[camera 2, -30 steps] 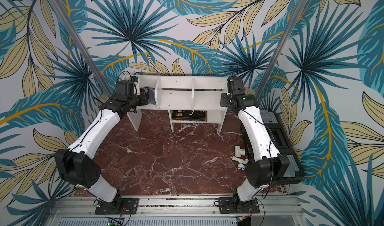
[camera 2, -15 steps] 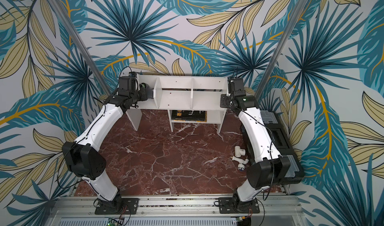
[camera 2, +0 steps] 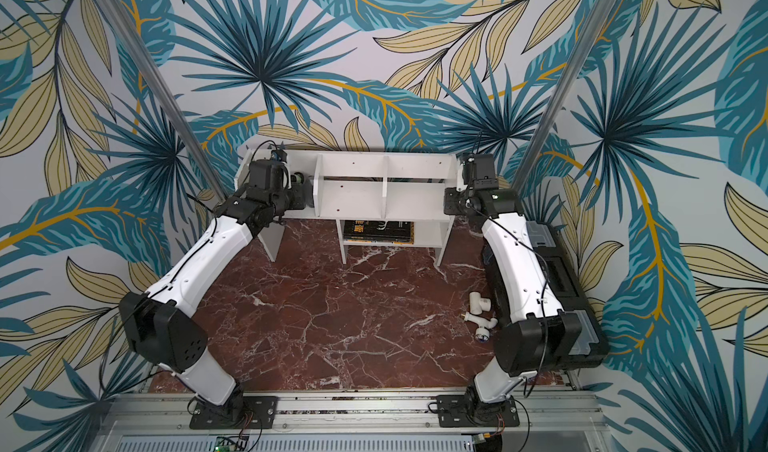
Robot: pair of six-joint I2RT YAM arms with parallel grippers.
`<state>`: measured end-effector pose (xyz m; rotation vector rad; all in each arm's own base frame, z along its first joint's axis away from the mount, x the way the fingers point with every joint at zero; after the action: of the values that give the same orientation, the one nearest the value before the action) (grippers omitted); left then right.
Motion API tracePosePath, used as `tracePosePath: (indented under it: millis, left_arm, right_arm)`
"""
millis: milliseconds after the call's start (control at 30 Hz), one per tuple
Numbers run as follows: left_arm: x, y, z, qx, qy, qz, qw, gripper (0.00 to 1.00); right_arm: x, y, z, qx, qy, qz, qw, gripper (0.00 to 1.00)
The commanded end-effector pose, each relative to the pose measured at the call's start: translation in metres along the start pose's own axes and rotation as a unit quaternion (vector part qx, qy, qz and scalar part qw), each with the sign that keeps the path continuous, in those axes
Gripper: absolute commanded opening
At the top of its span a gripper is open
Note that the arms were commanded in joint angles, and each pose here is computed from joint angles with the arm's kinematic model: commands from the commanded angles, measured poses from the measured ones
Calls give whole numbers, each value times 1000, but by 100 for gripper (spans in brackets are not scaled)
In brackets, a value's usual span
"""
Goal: Wipe the bookshelf clean with a cloth
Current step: Wipe the dust from the shelf.
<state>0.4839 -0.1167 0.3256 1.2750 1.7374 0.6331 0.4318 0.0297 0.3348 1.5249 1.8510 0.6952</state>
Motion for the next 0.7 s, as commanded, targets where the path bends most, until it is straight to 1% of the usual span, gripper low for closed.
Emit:
tracePosePath:
  millis: [0, 67, 167, 267, 367, 467, 533, 600, 667]
  left_arm:
    - [4, 31, 1, -22, 8, -16, 1000, 0]
    - [10, 42, 5, -34, 12, -26, 999, 0]
    - [34, 46, 7, -37, 49, -41, 997, 0]
    - [54, 33, 1, -31, 81, -38, 995, 0]
    - [64, 8, -6, -2, 88, -28, 996, 0]
    - [65, -19, -16, 28, 72, -25, 997, 0]
    - [59, -32, -20, 36, 56, -16, 998, 0]
    - [46, -33, -22, 38, 27, -5, 999, 0]
    - [36, -18, -22, 26, 16, -4, 1000, 0]
  right_arm:
    - [25, 8, 4, -11, 97, 32, 995, 0]
    - [27, 9, 4, -9, 103, 28, 994, 0]
    - [27, 8, 5, -8, 104, 24, 994, 0]
    - [28, 6, 7, -5, 107, 18, 994, 0]
    - [28, 7, 7, -7, 109, 19, 994, 0]
    - [30, 7, 8, -8, 116, 22, 993, 0]
    - [30, 6, 9, -8, 117, 22, 993, 0]
    - [31, 5, 9, -8, 119, 22, 993, 0]
    - [32, 4, 10, -7, 119, 22, 993, 0]
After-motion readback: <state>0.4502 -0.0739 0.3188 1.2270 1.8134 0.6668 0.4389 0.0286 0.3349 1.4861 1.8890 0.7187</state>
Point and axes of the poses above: each gripper's point midway between its finger pads, its own z axis out along the fingers, its own x axis along the line the jaws close on, y = z × x, the point moved 2 cm from there along -z, back along the fingers, and after that the axes turned 14 degrees about -z, right-handed, at the moved point
